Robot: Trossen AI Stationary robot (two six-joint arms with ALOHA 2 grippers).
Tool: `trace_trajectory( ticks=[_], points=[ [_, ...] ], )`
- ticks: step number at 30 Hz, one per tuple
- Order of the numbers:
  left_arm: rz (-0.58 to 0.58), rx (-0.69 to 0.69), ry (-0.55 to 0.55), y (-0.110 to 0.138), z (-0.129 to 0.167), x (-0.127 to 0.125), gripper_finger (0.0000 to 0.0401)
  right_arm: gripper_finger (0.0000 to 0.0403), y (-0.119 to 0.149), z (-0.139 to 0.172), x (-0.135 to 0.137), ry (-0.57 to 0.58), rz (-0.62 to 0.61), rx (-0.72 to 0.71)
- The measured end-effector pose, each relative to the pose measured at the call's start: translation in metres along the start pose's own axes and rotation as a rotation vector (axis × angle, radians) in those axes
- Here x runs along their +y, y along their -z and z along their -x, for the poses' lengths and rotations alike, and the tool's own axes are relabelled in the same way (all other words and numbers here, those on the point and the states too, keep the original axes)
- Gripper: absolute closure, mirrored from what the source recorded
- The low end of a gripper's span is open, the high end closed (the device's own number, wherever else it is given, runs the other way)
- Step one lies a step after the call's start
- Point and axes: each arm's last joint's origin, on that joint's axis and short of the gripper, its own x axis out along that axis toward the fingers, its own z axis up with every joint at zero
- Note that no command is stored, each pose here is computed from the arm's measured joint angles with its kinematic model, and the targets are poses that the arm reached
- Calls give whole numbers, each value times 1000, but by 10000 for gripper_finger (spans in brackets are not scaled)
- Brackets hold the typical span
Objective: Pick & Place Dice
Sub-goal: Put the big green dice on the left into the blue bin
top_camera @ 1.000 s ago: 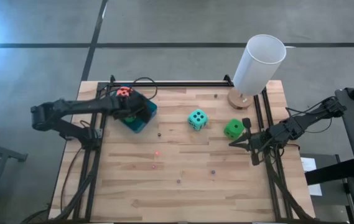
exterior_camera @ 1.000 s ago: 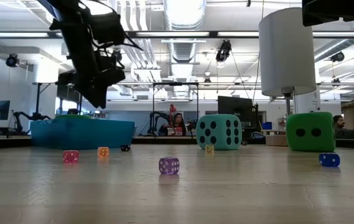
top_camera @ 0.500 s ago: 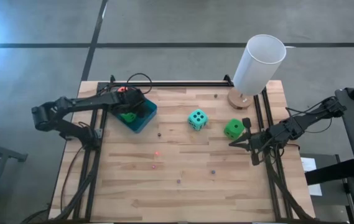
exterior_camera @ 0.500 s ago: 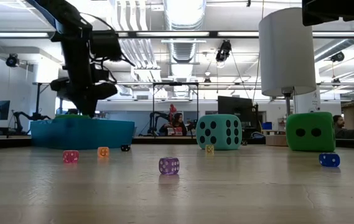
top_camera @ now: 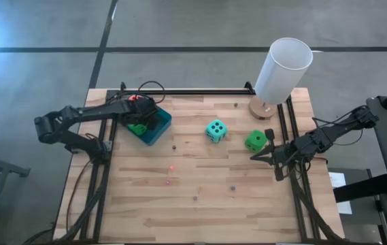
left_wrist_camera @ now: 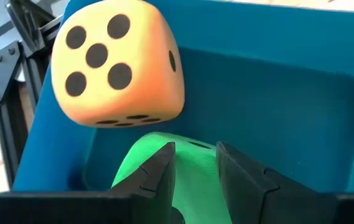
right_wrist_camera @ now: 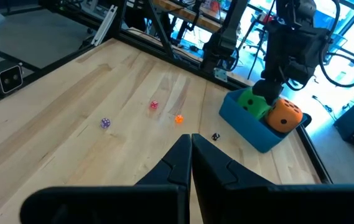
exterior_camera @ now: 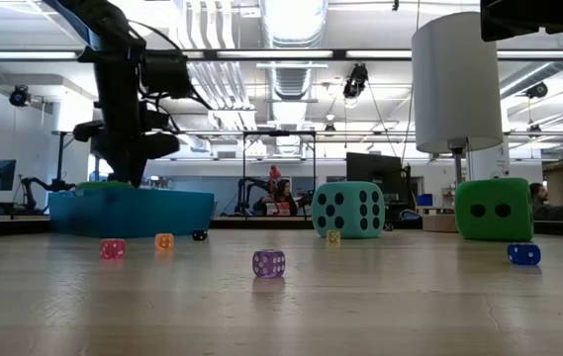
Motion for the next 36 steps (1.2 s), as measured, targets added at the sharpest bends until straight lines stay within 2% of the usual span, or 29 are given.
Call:
trace_trajectory(
  ticks=[7,20,28,36],
  points=[
    [8,2,-30,-1,3,2,281,394,0,0,0,0,0,0],
    [20,-18,-16,-2,7,4,281,394,0,0,0,0,3,0],
    [40,-53,18,-2,18,10,281,394,0,0,0,0,1,0],
    [4,-40,112,2,26,8,281,394,0,0,0,0,0,0]
  ],
)
